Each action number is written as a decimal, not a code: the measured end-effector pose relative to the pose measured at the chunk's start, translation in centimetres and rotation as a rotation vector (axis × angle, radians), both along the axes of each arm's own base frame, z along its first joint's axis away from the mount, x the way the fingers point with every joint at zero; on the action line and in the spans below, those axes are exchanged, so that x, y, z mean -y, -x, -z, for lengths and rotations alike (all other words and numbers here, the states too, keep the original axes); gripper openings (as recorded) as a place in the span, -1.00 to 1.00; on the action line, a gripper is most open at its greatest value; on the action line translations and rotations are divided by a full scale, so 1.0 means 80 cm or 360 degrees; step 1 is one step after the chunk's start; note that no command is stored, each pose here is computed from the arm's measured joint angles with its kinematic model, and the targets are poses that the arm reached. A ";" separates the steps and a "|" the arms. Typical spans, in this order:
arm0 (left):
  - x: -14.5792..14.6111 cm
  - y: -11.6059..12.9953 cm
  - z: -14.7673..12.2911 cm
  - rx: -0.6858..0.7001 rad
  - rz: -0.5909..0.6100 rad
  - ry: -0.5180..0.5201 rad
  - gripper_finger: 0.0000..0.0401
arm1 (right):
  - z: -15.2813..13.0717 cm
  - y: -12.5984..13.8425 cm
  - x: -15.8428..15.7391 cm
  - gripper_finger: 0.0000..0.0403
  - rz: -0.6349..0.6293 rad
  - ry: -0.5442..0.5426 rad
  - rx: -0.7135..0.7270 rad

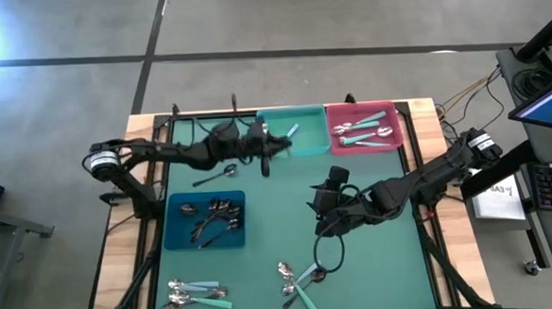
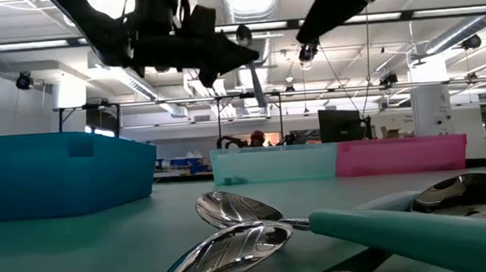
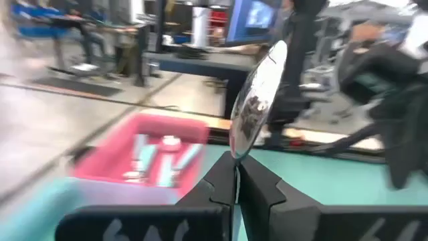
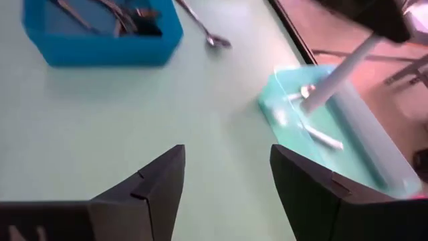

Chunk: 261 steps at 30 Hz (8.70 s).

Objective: Sort silverware by color (type)
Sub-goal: Put the bottom right blue spoon into the light blue bin, then put the right blue spoon into the light blue bin

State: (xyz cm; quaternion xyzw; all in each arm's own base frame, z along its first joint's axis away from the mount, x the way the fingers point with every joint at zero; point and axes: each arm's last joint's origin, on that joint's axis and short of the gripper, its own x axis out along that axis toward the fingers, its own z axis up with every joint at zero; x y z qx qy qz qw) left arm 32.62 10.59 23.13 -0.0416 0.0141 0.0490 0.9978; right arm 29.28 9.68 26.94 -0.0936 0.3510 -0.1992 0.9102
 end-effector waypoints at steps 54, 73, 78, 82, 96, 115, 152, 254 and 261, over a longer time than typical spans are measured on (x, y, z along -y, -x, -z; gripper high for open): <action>0.032 0.018 -0.049 0.0167 0.0353 -0.0080 -0.36 | 0.056 0.014 -0.026 -0.05 -0.0194 -0.0899 -0.0480; 0.236 0.031 -0.042 -0.0123 0.1072 0.0045 -0.37 | 0.128 -0.049 -0.099 -0.05 -0.0872 -0.0680 -0.0545; 0.267 0.040 -0.042 -0.0128 0.1082 0.0062 -0.37 | 0.135 -0.062 -0.116 -0.05 -0.0909 -0.0668 -0.0554; 0.283 0.046 -0.043 -0.0128 0.1081 0.0088 -0.37 | 0.153 -0.069 -0.127 -0.05 -0.0918 -0.0624 -0.0605; 0.318 0.062 -0.049 -0.0108 0.1198 0.0276 -0.37 | 0.171 -0.086 -0.138 -0.55 -0.0790 -0.0555 -0.0659; 0.328 0.067 -0.056 -0.0015 0.1250 0.0285 -0.37 | 0.131 -0.021 -0.100 -0.90 -0.0239 -0.0569 -0.1252; 0.324 0.065 -0.040 -0.0180 0.1067 0.0124 -0.37 | -0.071 -0.045 -0.103 -0.90 -0.0004 -0.0001 -0.0542; -0.016 0.009 -0.009 -0.0343 -0.0515 -0.0483 -1.00 | -0.035 -0.029 -0.092 -0.12 0.0375 0.0016 -0.0647; -0.035 0.002 0.025 -0.0479 -0.0639 -0.0453 -1.00 | -0.001 -0.026 -0.083 -0.13 0.0514 -0.0032 -0.0742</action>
